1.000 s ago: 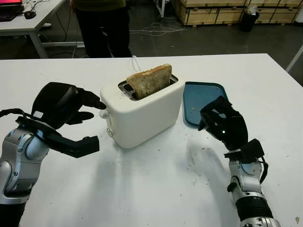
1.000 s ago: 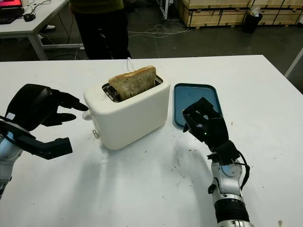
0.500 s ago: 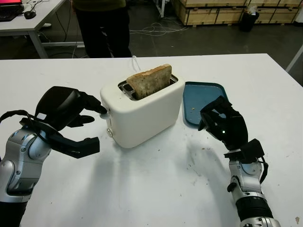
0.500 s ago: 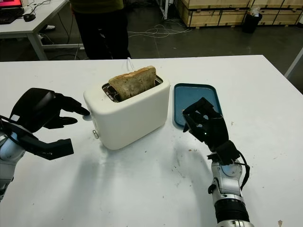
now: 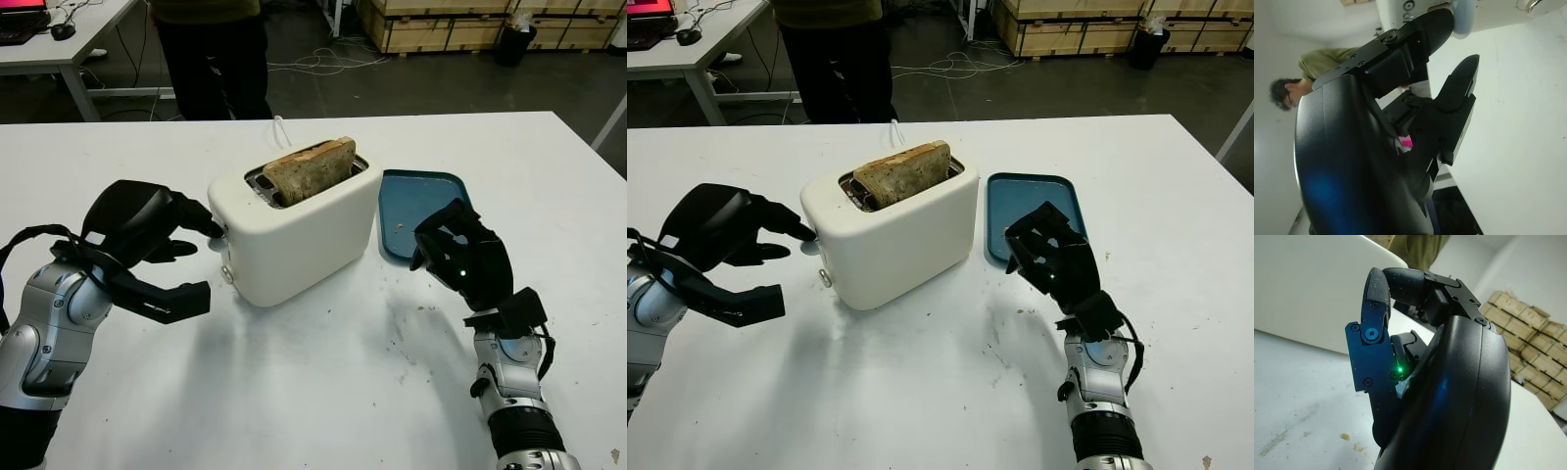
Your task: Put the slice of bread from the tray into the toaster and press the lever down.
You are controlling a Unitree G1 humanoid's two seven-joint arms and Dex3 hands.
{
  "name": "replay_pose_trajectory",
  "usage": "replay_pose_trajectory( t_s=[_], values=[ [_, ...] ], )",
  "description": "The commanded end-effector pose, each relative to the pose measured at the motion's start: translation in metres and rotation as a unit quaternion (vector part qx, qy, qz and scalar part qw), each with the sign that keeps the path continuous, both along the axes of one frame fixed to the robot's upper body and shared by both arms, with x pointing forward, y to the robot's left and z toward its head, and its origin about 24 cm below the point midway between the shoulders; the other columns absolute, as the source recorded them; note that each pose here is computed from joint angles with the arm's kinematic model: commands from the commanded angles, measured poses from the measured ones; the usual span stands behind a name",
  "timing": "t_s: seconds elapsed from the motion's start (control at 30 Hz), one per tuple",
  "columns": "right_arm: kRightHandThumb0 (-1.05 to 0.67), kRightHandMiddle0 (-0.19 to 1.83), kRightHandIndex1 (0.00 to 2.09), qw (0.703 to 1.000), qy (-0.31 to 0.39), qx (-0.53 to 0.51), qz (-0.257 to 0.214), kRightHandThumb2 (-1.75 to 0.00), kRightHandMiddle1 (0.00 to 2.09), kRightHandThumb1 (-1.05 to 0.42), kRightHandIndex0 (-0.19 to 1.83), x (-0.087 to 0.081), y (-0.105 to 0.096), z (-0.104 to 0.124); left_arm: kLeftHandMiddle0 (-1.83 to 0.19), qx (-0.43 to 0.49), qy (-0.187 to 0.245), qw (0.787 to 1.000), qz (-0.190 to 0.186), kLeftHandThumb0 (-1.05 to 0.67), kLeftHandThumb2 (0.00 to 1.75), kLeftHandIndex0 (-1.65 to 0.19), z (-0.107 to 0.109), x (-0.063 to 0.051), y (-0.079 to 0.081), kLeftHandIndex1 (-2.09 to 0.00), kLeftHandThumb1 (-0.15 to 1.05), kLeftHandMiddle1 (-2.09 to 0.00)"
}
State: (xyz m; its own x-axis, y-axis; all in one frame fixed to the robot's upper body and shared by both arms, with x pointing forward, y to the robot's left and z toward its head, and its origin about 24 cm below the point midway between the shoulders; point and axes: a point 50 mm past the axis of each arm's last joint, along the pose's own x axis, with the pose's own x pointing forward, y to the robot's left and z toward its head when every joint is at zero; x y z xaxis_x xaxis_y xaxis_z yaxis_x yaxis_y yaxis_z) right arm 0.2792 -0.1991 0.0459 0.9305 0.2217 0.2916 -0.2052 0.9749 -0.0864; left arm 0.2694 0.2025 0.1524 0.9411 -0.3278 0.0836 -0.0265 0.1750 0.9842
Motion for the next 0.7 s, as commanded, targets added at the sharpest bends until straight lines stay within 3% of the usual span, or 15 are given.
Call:
replay_pose_trajectory(
  t_s=[0.0, 0.23, 0.33, 0.4, 0.47, 0.5, 0.67],
  values=[
    [-0.39, 0.5, 1.75, 1.0, -0.009, 0.004, -0.002, -0.34, 1.75, -0.92, 0.81, 0.0, -0.001, 0.003, -1.23, 0.005, 0.013, 1.0, -0.004, -0.09, 0.0, -1.25, -0.004, 0.0, -0.002, 0.0, 0.71, -1.23],
    [-0.39, 0.5, 1.75, 1.0, -0.011, 0.0, -0.002, -0.35, 1.75, -0.92, 0.8, 0.0, -0.001, 0.003, -1.22, -0.029, 0.024, 0.999, -0.023, -0.05, 0.0, -1.27, -0.01, -0.002, -0.011, -0.01, 0.71, -1.31],
    [-0.4, 0.5, 1.75, 1.0, -0.01, 0.002, -0.001, -0.34, 1.75, -0.92, 0.8, -0.001, -0.001, 0.003, -1.19, -0.034, 0.041, 0.998, -0.025, -0.07, 0.0, -1.27, -0.02, -0.002, -0.015, -0.01, 0.72, -1.37],
    [-0.4, 0.5, 1.75, 1.0, -0.012, -0.001, -0.002, -0.34, 1.75, -0.92, 0.81, -0.002, -0.002, 0.003, -1.19, -0.034, 0.063, 0.997, -0.018, -0.05, 0.0, -1.26, -0.031, -0.003, -0.017, 0.0, 0.73, -1.29],
    [-0.4, 0.5, 1.75, 1.0, -0.013, -0.001, -0.003, -0.35, 1.75, -0.92, 0.81, -0.004, -0.002, 0.004, -1.28, -0.005, 0.09, 0.996, -0.006, -0.03, 0.01, -1.24, -0.053, -0.004, -0.017, 0.0, 0.72, -0.99],
    [-0.4, 0.51, 1.75, 1.0, -0.013, -0.001, -0.003, -0.34, 1.75, -0.92, 0.81, -0.005, -0.002, 0.004, -1.29, 0.014, 0.104, 0.995, 0.001, -0.02, 0.0, -1.24, -0.067, -0.004, -0.016, -0.01, 0.72, -0.96],
    [-0.4, 0.51, 1.75, 1.0, -0.011, 0.004, -0.003, -0.34, 1.75, -0.92, 0.82, -0.009, -0.005, 0.004, -1.12, 0.066, 0.237, 0.965, 0.085, 0.01, 0.01, -1.3, -0.151, -0.011, -0.008, -0.02, 0.77, -1.02]
  ],
)
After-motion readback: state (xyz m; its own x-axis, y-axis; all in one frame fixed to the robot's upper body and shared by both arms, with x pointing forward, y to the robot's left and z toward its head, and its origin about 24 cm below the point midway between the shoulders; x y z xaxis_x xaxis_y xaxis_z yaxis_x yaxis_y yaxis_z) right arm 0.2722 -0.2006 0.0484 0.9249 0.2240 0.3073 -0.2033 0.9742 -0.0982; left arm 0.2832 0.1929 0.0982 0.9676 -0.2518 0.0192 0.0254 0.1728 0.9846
